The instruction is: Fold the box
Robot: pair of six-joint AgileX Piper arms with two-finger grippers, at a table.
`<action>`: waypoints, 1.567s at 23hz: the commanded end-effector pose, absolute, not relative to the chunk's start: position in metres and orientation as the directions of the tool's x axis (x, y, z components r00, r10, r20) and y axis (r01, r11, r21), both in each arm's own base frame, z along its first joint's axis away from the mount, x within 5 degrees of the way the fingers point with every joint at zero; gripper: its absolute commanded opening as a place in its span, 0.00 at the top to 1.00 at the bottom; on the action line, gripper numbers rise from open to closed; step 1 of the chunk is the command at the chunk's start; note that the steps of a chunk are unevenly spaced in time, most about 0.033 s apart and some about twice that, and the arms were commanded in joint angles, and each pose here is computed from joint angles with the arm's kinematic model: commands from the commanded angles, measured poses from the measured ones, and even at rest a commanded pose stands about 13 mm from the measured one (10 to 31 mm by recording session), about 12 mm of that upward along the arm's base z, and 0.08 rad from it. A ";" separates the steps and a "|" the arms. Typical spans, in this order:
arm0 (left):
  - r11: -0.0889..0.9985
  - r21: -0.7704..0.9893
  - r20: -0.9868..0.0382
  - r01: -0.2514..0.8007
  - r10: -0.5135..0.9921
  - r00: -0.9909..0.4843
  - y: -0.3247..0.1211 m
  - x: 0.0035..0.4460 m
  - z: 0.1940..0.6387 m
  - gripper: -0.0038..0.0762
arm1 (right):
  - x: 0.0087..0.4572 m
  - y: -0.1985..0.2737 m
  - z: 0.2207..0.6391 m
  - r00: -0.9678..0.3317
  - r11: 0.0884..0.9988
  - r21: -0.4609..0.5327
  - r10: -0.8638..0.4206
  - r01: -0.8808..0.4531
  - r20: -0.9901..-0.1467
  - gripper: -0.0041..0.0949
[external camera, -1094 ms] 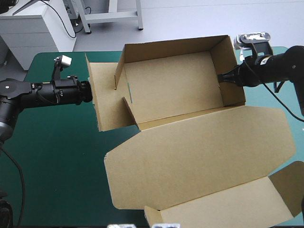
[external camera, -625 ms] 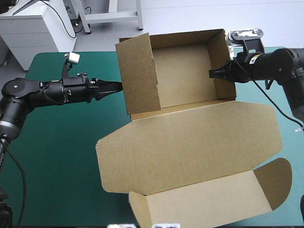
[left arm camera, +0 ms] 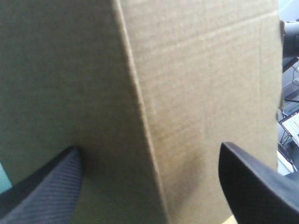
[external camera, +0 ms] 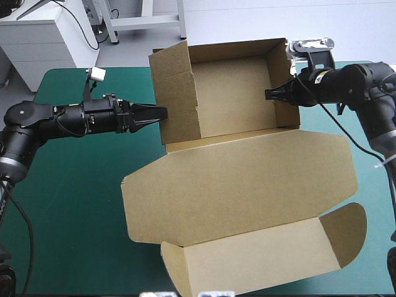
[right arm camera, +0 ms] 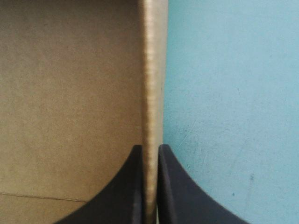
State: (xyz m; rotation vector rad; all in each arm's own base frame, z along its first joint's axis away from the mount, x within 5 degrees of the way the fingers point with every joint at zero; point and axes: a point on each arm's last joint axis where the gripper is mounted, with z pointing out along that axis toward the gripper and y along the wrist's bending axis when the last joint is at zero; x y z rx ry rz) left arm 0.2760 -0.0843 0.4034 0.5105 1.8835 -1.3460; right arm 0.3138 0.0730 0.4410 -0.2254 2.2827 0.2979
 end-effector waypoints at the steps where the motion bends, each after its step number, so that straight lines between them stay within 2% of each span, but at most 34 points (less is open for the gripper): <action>1: 0.327 -0.611 -0.788 0.721 -0.171 -0.591 -0.086 0.268 0.431 0.19 | 0.303 0.083 0.467 -0.551 0.950 0.158 -0.018 -0.270 -0.834 0.97; 6: 0.452 -0.602 -0.784 0.658 -0.180 -0.594 -0.085 0.275 0.432 0.19 | 0.301 0.098 0.471 -0.510 0.951 0.153 -0.006 -0.270 -0.860 0.97; 9: 0.623 -0.500 -0.810 0.602 -0.090 -0.580 -0.096 0.279 0.435 0.22 | 0.304 0.106 0.468 -0.516 0.948 0.162 -0.002 -0.273 -0.856 0.97; 15: 0.730 -0.380 -0.850 0.568 -0.033 -0.526 -0.117 0.275 0.452 0.27 | 0.309 0.109 0.461 -0.544 0.945 0.188 0.014 -0.266 -0.839 0.97; 19: 0.829 -0.250 -0.859 0.500 0.048 -0.509 -0.124 0.273 0.452 0.36 | 0.309 0.112 0.463 -0.541 0.932 0.222 0.033 -0.286 -0.840 0.97; 24: 0.849 -0.256 -0.840 0.462 0.040 -0.541 -0.126 0.278 0.445 0.41 | 0.308 0.114 0.463 -0.552 0.922 0.245 0.041 -0.301 -0.833 0.97; 25: 0.850 -0.265 -0.837 0.456 0.032 -0.547 -0.127 0.279 0.444 0.44 | 0.307 0.115 0.463 -0.555 0.918 0.255 0.047 -0.303 -0.830 0.97; 26: 0.851 -0.266 -0.839 0.453 0.027 -0.543 -0.127 0.281 0.444 0.60 | 0.307 0.115 0.463 -0.553 0.916 0.254 0.043 -0.311 -0.832 0.97; 27: 0.851 -0.267 -0.838 0.452 0.027 -0.545 -0.127 0.282 0.443 0.79 | 0.307 0.116 0.463 -0.556 0.916 0.253 0.040 -0.312 -0.830 0.97; 28: 0.851 -0.265 -0.836 0.453 0.030 -0.547 -0.128 0.282 0.442 0.94 | 0.307 0.116 0.463 -0.556 0.916 0.253 0.040 -0.312 -0.830 0.97; 36: 0.849 -0.237 -0.840 0.472 0.065 -0.538 -0.129 0.285 0.439 0.96 | 0.306 0.114 0.453 -0.604 0.927 0.189 -0.049 -0.323 -0.796 0.97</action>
